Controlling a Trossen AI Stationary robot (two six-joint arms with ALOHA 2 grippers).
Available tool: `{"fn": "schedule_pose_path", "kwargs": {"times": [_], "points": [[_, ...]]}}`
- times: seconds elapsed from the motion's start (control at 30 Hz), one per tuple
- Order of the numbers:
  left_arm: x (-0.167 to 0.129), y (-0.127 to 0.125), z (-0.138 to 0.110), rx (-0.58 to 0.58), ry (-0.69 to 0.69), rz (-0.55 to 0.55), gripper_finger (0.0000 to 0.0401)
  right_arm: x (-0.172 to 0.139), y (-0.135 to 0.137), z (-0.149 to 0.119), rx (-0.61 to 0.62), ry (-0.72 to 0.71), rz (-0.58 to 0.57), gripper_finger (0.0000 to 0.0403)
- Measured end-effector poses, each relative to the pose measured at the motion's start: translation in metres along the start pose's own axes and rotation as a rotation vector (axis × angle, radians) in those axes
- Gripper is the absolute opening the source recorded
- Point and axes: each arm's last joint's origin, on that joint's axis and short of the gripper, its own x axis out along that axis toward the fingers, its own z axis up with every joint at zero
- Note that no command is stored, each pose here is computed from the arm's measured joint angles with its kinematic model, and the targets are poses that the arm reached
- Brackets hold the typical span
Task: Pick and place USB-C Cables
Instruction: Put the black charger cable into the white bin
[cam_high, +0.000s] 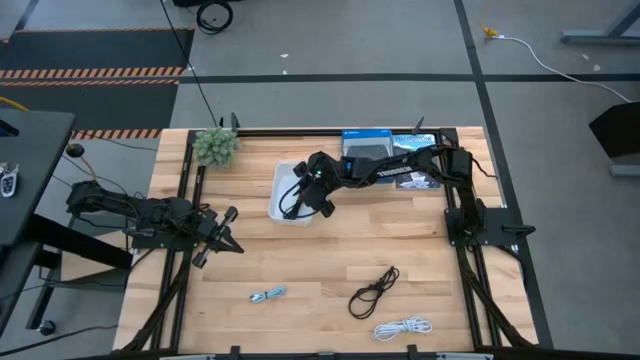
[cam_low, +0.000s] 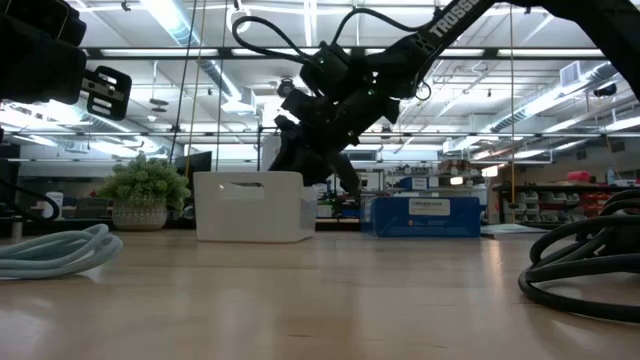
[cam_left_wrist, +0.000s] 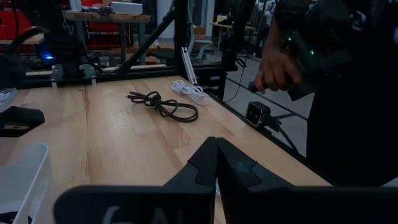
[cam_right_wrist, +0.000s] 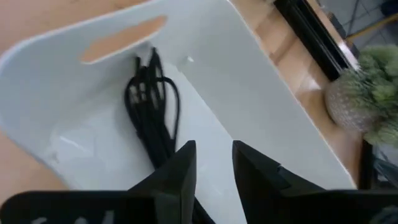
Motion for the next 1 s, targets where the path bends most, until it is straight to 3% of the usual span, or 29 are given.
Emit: {"fn": "schedule_pose_path", "kwargs": {"times": [0.4,1.0], "points": [[0.000,0.000,0.000,0.000,-0.001,0.000,0.0011,-0.035,-0.016,0.027,0.191,-0.058,-0.080,0.0114],[0.000,0.000,0.000,0.000,-0.002,0.000,0.0011,-0.156,-0.033,0.106,0.119,-0.172,-0.355,0.0114]]}}
